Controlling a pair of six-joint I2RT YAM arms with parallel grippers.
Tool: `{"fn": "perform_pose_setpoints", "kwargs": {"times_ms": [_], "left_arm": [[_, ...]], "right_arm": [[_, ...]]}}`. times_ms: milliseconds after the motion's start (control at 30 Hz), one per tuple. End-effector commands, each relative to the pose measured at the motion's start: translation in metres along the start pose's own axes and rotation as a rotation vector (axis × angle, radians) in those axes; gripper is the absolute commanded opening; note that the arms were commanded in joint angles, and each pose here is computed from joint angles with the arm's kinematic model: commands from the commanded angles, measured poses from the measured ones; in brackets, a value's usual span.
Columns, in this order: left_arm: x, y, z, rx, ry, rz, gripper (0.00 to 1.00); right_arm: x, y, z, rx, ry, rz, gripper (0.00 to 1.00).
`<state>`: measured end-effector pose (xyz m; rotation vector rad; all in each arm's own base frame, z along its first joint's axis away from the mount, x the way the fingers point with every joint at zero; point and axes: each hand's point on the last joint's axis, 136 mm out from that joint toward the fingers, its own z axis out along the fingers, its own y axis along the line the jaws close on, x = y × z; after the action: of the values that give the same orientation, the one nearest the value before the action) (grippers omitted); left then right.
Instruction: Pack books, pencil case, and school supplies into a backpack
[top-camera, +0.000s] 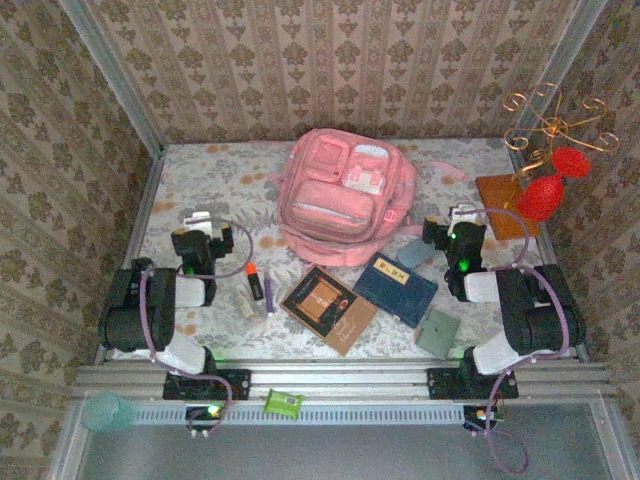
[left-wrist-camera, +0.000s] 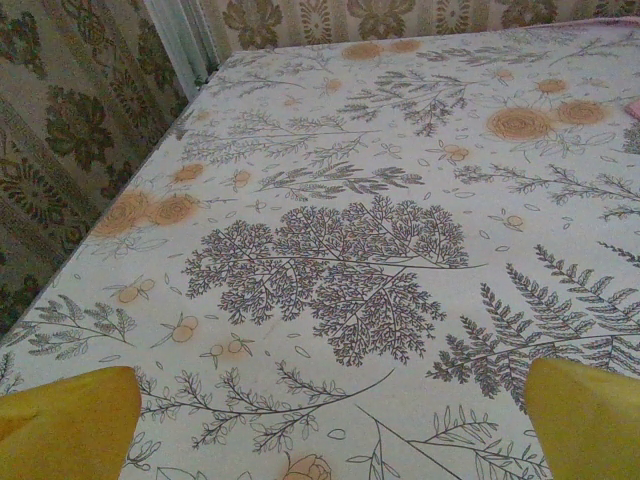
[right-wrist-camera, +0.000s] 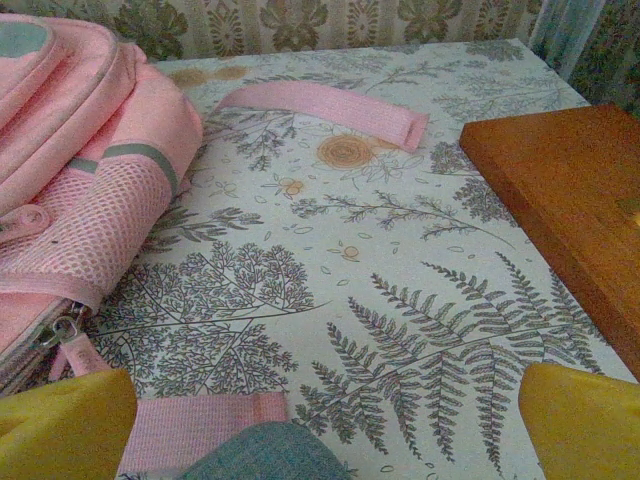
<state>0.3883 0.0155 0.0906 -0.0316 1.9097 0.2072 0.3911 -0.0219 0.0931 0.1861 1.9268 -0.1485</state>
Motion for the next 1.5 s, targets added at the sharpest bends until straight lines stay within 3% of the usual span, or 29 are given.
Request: {"fn": "perform_pose_setpoints", "kwargs": {"times_ms": [0, 167, 267, 400, 467, 700, 800, 933, 1167, 1333, 1467], "left_arm": [[-0.017, -0.001, -0.004, 0.003, -0.065, 0.01, 1.0], [-0.047, 0.016, -0.028, -0.055, -0.065, -0.023, 1.0], [-0.061, 0.035, -0.044, -0.114, -0.039, -0.172, 1.0], [-0.085, -0.002, -0.059, 0.135, -0.046, -0.243, 0.98], [-0.094, -0.031, -0.063, 0.273, -0.022, -0.28, 0.97], [-0.089, -0.145, -0.054, 0.523, 0.32, -0.194, 0.9], [-0.078, -0.178, -0.055, 0.57, 0.439, -0.158, 0.89], [-0.055, -0.201, -0.053, 0.601, 0.559, -0.225, 0.89], [-0.017, -0.18, -0.024, 0.488, 0.681, -0.298, 0.89], [-0.007, -0.217, -0.021, 0.588, 0.73, -0.349, 0.86], [-0.007, -0.242, -0.018, 0.657, 0.738, -0.396, 0.77]], "right_arm": [[-0.019, -0.001, -0.013, 0.011, -0.098, -0.006, 1.0], [-0.054, -0.027, -0.051, 0.136, -0.139, 0.089, 1.0], [-0.073, -0.02, -0.074, 0.048, -0.147, 0.166, 1.0], [-0.084, 0.02, -0.099, -0.186, -0.085, 0.223, 1.0], [-0.08, 0.034, -0.104, -0.22, -0.027, 0.23, 0.99], [-0.062, 0.085, -0.072, -0.262, 0.317, 0.055, 0.9], [-0.066, 0.091, -0.054, -0.315, 0.358, 0.035, 0.9], [-0.055, 0.122, -0.034, -0.428, 0.454, 0.104, 0.84], [-0.018, 0.136, -0.003, -0.351, 0.584, 0.141, 0.74], [0.006, 0.15, 0.003, -0.37, 0.651, 0.193, 0.71], [0.02, 0.168, 0.006, -0.403, 0.675, 0.216, 0.68]]}}
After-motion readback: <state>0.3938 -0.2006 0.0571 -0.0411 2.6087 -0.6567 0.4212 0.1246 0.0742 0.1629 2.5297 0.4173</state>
